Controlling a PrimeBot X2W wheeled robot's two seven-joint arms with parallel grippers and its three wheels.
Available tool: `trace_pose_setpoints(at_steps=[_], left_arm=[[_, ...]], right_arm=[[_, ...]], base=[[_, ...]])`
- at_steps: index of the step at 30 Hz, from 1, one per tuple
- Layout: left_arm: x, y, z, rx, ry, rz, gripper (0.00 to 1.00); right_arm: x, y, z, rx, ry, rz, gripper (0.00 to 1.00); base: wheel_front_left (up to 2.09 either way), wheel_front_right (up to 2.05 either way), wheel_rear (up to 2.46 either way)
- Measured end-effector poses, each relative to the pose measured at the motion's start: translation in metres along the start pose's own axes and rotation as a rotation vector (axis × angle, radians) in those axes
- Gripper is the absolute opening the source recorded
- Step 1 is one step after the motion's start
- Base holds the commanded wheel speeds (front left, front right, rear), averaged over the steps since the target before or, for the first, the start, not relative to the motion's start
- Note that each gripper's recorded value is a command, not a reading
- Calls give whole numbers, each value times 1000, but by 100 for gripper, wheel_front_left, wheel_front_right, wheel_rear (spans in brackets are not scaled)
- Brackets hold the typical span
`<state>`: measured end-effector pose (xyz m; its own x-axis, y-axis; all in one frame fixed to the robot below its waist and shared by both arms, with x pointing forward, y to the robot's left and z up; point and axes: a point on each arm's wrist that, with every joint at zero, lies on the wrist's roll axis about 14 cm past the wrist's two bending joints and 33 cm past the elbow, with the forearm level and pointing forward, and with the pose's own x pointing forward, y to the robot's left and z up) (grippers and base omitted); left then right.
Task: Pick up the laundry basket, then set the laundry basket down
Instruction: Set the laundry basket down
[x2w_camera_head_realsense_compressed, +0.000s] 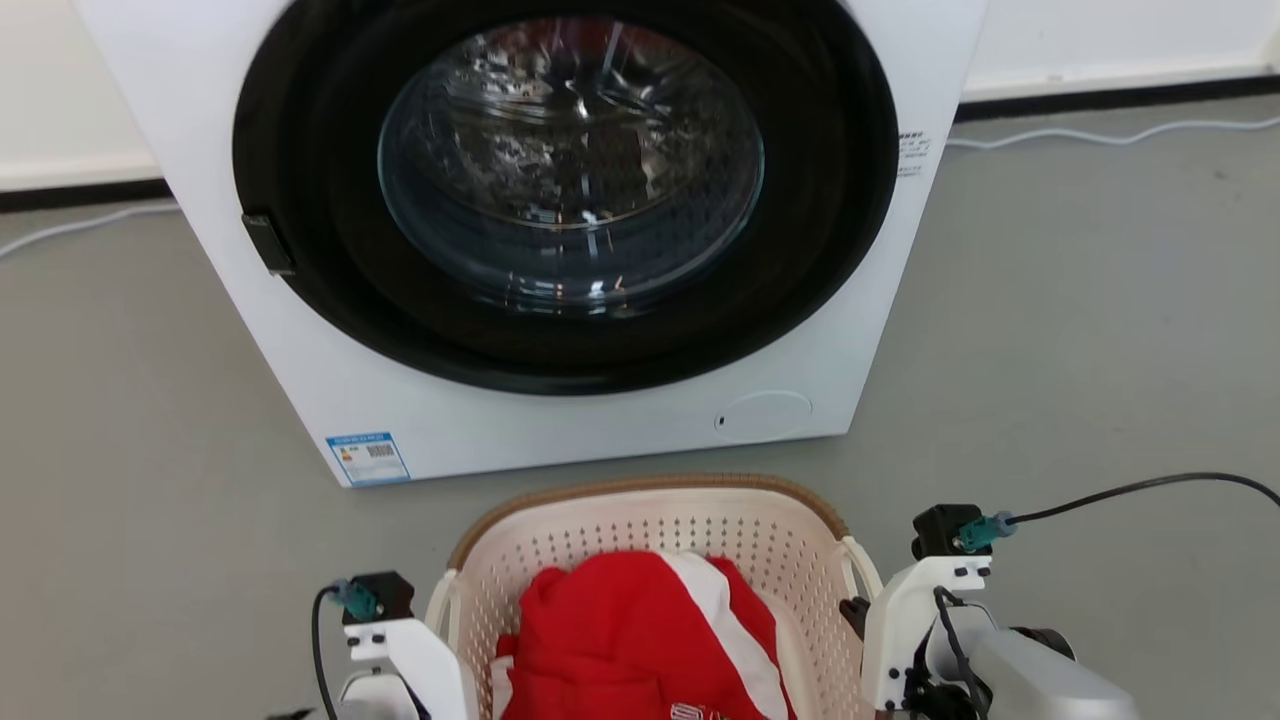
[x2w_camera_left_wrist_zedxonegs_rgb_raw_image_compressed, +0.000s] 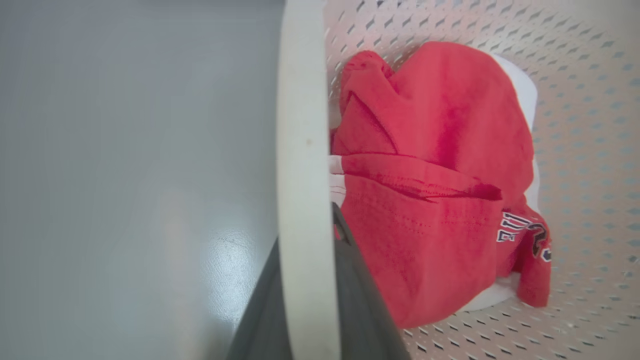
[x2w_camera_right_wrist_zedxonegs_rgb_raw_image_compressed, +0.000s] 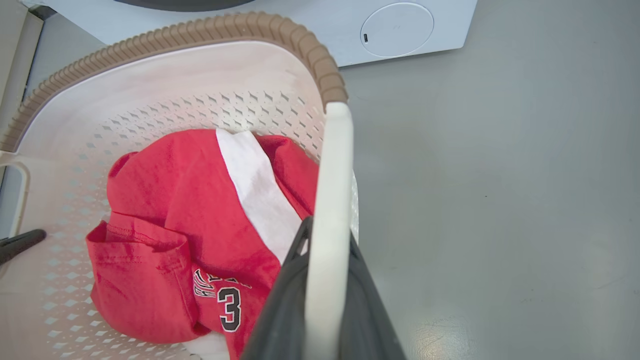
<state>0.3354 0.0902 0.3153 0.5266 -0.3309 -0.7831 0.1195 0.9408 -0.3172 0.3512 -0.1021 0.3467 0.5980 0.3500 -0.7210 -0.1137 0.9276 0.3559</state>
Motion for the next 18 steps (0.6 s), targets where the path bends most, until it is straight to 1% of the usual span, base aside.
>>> trace_pose_setpoints(at_steps=[4, 8, 13, 18], left_arm=[[6, 3, 6, 0, -19, -1, 0], [17, 7, 17, -3, -48, 0, 0], [32, 18, 32, 0, -87, 10, 0], [53, 33, 32, -3, -86, 22, 0]], right_arm=[[7, -2, -2, 4, -6, -1, 0], [19, -4, 11, -2, -31, 2, 0], [38, -3, 22, 5, -57, 11, 0], [61, -9, 20, 23, -54, 6, 0]], base=[[0, 0, 0], [0, 0, 0], [0, 0, 0], [0, 0, 0]])
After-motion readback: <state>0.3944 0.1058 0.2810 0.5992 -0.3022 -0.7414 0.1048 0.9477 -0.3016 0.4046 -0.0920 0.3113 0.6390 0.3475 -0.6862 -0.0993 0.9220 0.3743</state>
